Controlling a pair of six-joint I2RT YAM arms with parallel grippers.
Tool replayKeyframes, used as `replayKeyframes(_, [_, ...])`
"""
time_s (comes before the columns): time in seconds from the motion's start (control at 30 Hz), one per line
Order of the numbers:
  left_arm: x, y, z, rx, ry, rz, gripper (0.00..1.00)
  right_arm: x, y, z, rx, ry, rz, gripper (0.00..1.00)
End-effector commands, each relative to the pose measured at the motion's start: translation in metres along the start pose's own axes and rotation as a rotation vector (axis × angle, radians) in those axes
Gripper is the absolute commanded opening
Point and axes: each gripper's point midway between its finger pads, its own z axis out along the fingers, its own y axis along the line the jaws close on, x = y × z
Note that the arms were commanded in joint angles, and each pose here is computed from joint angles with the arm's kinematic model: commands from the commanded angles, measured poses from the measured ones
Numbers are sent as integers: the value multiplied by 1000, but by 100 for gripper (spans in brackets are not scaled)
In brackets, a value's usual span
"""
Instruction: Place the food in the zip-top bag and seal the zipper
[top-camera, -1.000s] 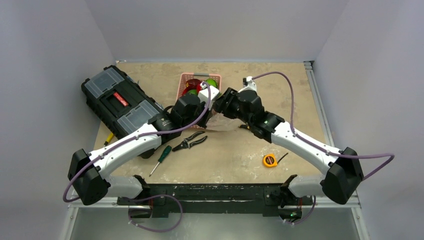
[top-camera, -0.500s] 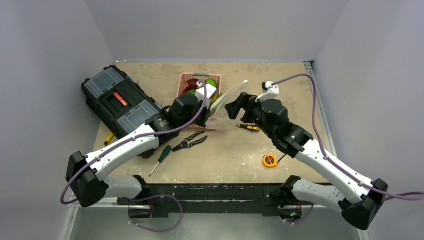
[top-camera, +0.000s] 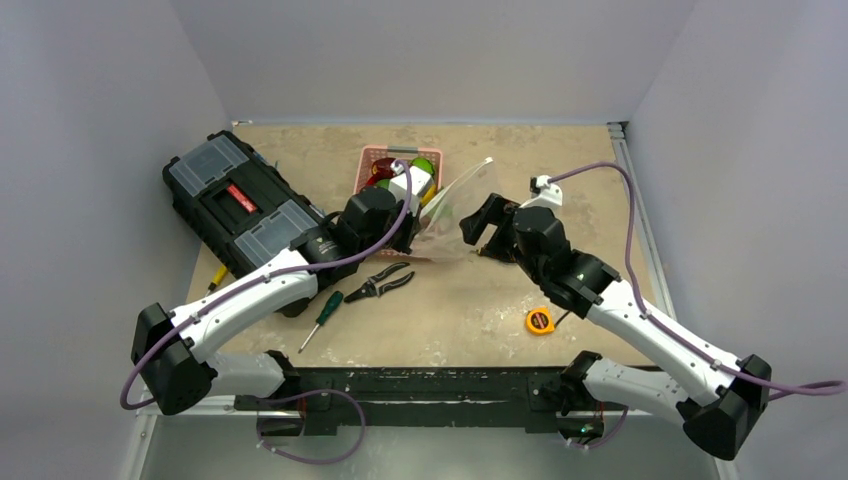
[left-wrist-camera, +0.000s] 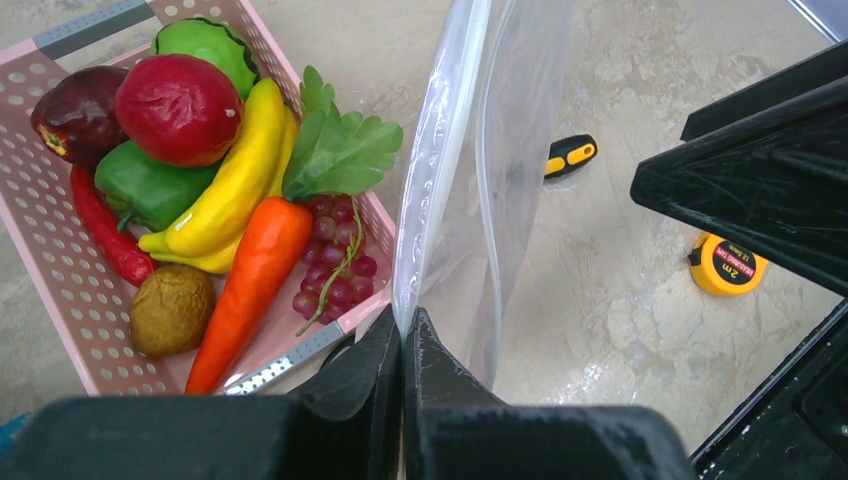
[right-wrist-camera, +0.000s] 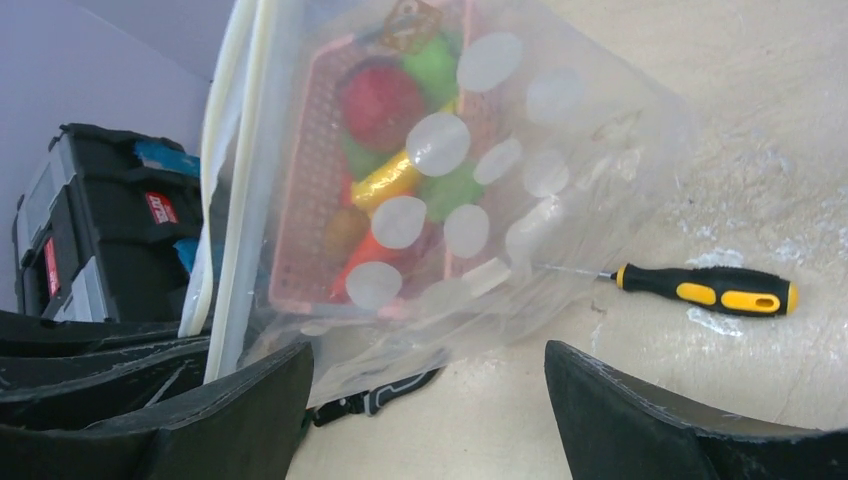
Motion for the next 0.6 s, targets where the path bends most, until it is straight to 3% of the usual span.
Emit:
replayKeyframes(0.0, [-28, -3, -9, 4, -73, -26, 0, 0, 1, 2, 16, -10, 107, 84])
replayKeyframes(0.3, [-27, -10, -10, 39, -68, -44, 0, -13, 20, 7, -23, -39, 153, 82])
replayKeyframes(0.57, [-27, -20, -9, 90, -64, -67, 0, -29, 36, 18, 42, -58, 141, 78])
